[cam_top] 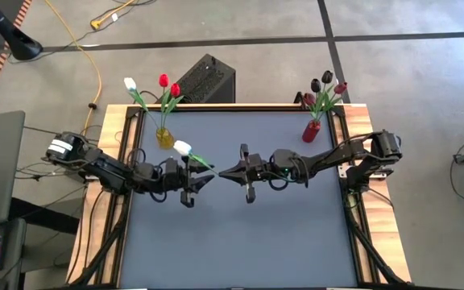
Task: Sort flowers into vase by color
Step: Put the white tulip into the yellow flower vase
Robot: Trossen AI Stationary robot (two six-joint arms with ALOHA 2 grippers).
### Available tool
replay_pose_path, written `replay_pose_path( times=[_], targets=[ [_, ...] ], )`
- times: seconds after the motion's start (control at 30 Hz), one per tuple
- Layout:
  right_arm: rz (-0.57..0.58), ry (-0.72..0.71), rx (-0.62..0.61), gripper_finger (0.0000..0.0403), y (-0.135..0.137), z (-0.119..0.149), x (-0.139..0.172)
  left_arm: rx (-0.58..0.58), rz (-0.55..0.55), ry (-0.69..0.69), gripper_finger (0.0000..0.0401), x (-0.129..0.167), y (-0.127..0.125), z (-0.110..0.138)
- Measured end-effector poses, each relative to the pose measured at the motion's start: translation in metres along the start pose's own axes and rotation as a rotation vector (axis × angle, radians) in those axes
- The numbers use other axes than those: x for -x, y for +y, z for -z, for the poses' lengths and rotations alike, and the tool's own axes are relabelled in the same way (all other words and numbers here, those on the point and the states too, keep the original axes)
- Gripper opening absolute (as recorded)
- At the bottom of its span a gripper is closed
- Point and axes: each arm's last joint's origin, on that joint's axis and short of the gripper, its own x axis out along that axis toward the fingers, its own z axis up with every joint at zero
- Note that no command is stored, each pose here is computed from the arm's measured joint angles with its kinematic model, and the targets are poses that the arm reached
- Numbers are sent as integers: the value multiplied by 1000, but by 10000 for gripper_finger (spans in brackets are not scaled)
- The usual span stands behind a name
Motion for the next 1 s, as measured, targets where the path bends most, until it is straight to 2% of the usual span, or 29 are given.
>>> replay_pose_path(
  times=[0.53,0.67,0.87,1.0],
  targets=[
    [0,-1,-2,20,0,0,0,-12,-7,27,134,-11,-1,-2],
    [0,-1,-2,22,0,0,0,-12,-12,26,100,-11,-1,-2],
    [-8,-11,-2,30,0,-1,0,-15,-21,25,11,-11,-1,-2],
    [-7,-11,3,65,0,-1,0,-21,-21,25,3,-11,-1,-2]
  ],
)
